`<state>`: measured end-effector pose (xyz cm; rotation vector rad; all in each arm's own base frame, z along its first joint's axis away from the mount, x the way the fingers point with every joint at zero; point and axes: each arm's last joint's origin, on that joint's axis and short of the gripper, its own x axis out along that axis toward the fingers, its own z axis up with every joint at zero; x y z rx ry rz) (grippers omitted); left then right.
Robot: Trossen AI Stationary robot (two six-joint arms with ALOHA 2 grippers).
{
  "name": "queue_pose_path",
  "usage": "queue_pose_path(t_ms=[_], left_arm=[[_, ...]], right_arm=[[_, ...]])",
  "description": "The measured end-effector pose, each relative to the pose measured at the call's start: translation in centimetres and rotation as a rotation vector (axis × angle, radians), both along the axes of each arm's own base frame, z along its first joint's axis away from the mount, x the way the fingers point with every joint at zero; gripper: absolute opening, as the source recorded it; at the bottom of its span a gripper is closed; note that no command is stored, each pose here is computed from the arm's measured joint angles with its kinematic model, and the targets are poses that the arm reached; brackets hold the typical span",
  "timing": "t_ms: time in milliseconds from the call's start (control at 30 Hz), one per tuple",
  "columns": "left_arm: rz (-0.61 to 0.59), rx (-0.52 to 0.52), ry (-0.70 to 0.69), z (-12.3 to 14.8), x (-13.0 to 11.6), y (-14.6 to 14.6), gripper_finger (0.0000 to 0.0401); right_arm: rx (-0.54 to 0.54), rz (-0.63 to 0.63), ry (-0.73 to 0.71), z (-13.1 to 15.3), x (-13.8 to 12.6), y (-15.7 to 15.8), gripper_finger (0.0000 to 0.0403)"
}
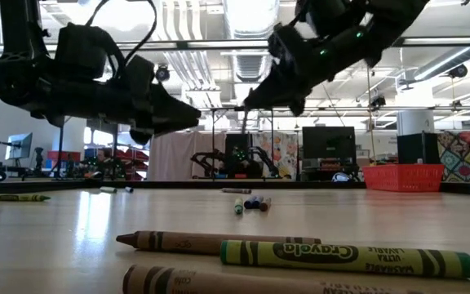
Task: Sort crayons
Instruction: Put the brown crayon into the yellow bin
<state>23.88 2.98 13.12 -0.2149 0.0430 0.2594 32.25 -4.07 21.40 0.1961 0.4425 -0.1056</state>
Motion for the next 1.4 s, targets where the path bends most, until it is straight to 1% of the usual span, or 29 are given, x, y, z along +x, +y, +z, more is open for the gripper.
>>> queue_pose_path(t_ms=[167,333,467,600,800,933,1033,1133,1267,1400], left_arm=[[0.059,-0.013,0.026,-0.3,-0.1,0.2,0.0159],[0.097,-0.043,0.053,-0.5,0.1,0.3,0.0160],[0.100,-0.050,0.083,-0.5,0.7,0.4,0.0160],[0.132,-0.047,0.111,-0.3,1.4,0.5,0.0160],[0.150,-0.047,0.182,-0.4,2.2,0.6,0.0160],[0.151,-0.049,0.238,-0.7,2.5,0.7,0.0160],[0.151,-0.049,0.242,-0.5,2.7,0.7,0.0160],[0.150,-0.049,0.239,-0.3,3.0,0.7,0.0160],[0.138,-0.030,0.261,-0.2,3.3,0.7,0.0160],[0.146,0.030,0.298,-0.1,3.6,0.9,0.0160]], right_arm=[[0.034,-0.034,0.089,1.1,-1.9,0.2,0.0014],[0.080,-0.151,0.195,1.6,-3.6,1.0,0.0014],[0.088,-0.208,0.247,1.9,-4.7,2.6,0.0029],[0.108,-0.177,0.255,2.3,-5.3,5.0,0.0033],[0.229,-0.142,0.278,2.9,-6.8,8.4,0.0019],[0.316,-0.188,0.395,2.5,-8.5,9.8,0.0016],[0.381,-0.253,0.495,2.2,-10.0,10.6,0.0015],[0.433,-0.279,0.560,2.0,-11.0,11.5,0.0015],[0.490,-0.252,0.581,2.1,-11.5,12.6,0.0014],[0.515,-0.234,0.591,3.1,-11.7,13.4,0.0014]])
